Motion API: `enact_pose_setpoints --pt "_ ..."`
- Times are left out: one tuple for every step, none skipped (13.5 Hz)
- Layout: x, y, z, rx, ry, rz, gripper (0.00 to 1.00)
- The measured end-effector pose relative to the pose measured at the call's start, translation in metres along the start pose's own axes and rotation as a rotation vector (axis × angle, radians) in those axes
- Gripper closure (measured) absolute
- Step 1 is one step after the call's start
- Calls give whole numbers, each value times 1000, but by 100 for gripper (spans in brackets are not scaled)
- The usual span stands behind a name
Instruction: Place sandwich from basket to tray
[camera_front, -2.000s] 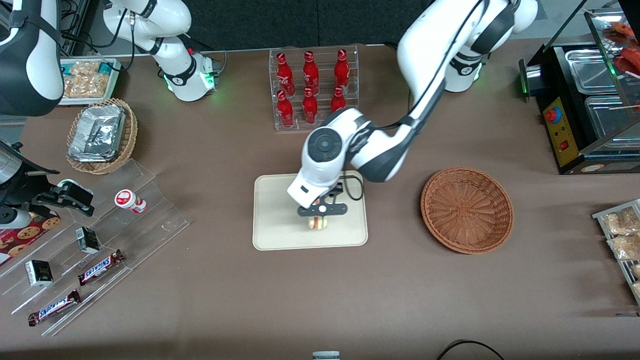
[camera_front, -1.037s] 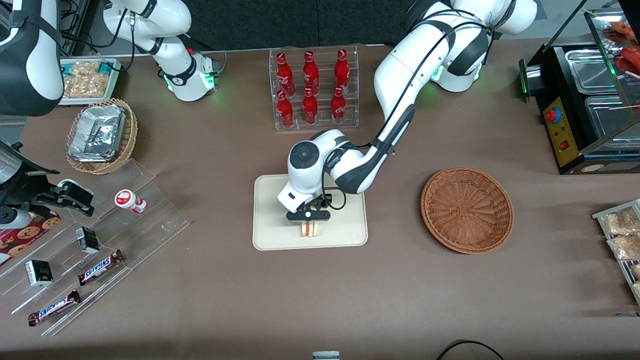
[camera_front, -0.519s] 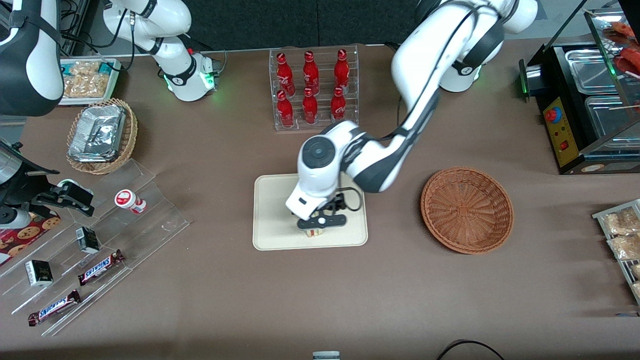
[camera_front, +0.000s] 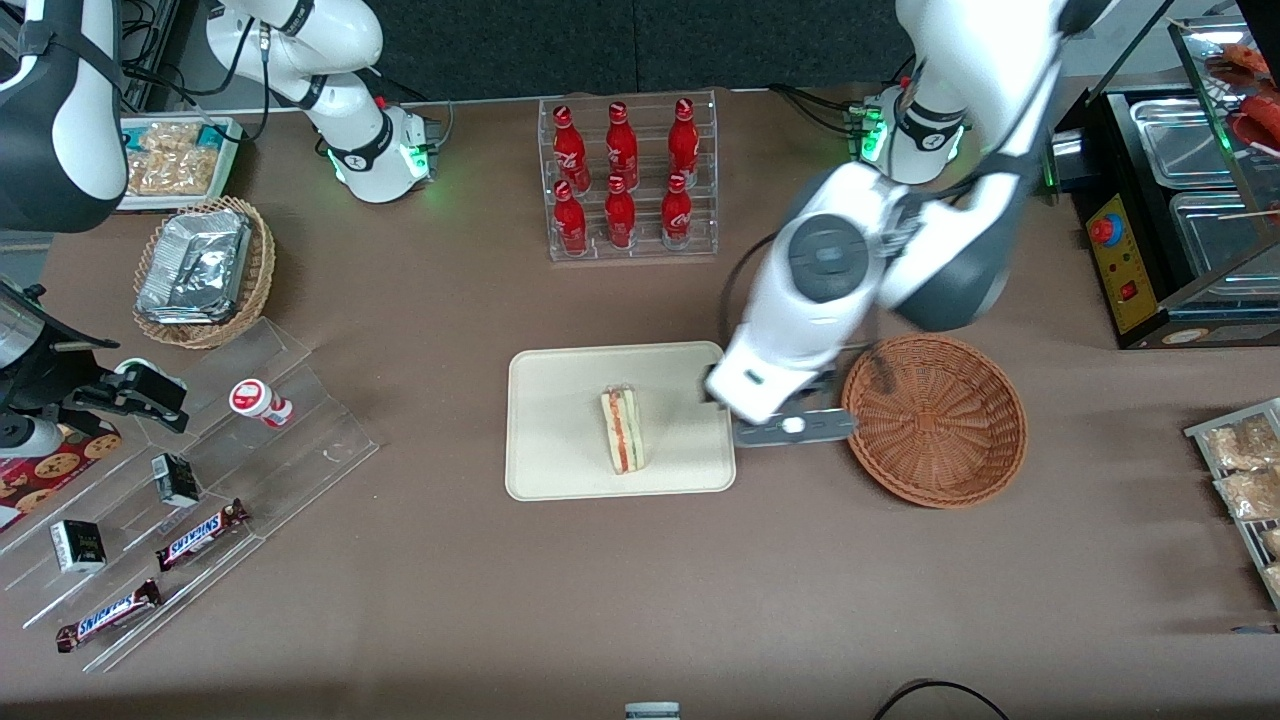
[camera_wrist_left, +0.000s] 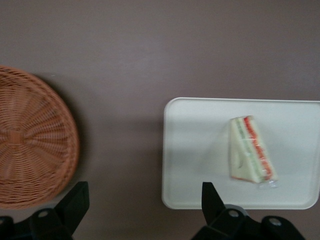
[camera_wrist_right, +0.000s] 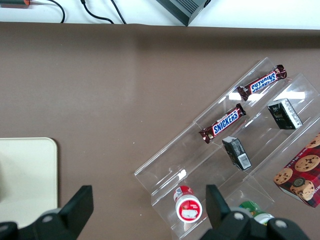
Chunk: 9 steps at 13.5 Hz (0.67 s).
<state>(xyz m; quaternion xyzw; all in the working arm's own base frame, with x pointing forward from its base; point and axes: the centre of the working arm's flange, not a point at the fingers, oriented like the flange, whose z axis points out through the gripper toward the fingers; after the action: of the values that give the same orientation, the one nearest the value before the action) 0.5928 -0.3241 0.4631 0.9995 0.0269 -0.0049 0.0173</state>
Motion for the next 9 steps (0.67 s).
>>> enact_pose_setpoints --pt "-5 -33 -6 4 -1 24 0" --pt "-12 -66 -12 12 -4 50 0" --pt "-19 -96 -21 21 -3 67 0" --pt "-26 -124 -33 27 -8 76 0" --pt "-33 -150 -48 29 -19 82 0" --pt "-39 -173 -64 34 -23 90 0" --pt "-46 -194 -82 39 -24 103 0" --pt "-52 -212 -98 42 -24 116 0" --pt "-58 -226 -111 46 -23 122 0"
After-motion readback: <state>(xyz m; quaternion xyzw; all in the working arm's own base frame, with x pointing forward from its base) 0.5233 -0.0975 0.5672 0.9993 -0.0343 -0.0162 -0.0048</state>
